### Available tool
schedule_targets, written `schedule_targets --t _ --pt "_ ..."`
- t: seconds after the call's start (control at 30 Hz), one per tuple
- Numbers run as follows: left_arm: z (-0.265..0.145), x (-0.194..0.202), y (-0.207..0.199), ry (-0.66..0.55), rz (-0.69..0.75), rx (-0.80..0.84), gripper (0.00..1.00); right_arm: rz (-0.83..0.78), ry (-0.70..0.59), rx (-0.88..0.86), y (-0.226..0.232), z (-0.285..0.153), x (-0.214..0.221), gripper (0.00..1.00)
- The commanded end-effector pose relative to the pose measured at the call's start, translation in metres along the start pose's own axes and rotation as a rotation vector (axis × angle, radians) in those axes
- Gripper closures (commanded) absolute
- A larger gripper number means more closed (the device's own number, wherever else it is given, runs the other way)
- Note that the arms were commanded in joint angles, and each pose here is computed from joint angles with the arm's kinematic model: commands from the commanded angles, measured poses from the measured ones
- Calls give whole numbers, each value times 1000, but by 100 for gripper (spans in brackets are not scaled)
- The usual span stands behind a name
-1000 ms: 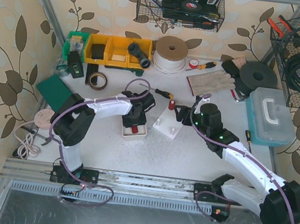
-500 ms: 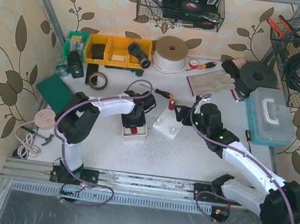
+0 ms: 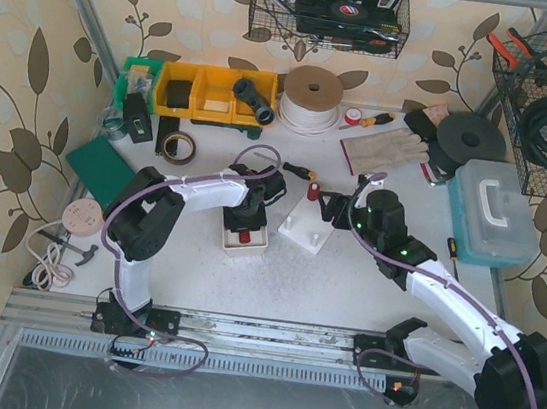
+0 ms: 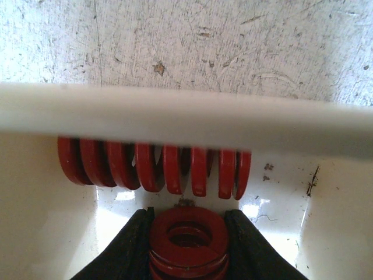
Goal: Install the large spring
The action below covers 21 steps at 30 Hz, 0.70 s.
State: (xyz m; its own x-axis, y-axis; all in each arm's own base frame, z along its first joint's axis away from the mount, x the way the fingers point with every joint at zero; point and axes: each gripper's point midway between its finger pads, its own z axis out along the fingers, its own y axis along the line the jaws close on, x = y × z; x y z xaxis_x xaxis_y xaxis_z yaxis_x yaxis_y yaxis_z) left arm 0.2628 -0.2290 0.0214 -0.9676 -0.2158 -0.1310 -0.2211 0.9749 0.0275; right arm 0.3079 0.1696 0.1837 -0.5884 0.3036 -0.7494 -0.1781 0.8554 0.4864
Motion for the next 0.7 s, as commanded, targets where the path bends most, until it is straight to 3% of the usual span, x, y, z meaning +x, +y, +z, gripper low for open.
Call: schedule_targets --t 0.0,0.4,0.67 --pt "-24 -9 4 -45 -4 10 100 14 -54 -21 2 -3 -5 20" --pt "-100 -18 15 -158 -80 192 100 -123 -282 -125 67 -26 -1 22" --pt "-140 -15 10 -220 -125 421 100 -142 -276 -234 99 -28 23 25"
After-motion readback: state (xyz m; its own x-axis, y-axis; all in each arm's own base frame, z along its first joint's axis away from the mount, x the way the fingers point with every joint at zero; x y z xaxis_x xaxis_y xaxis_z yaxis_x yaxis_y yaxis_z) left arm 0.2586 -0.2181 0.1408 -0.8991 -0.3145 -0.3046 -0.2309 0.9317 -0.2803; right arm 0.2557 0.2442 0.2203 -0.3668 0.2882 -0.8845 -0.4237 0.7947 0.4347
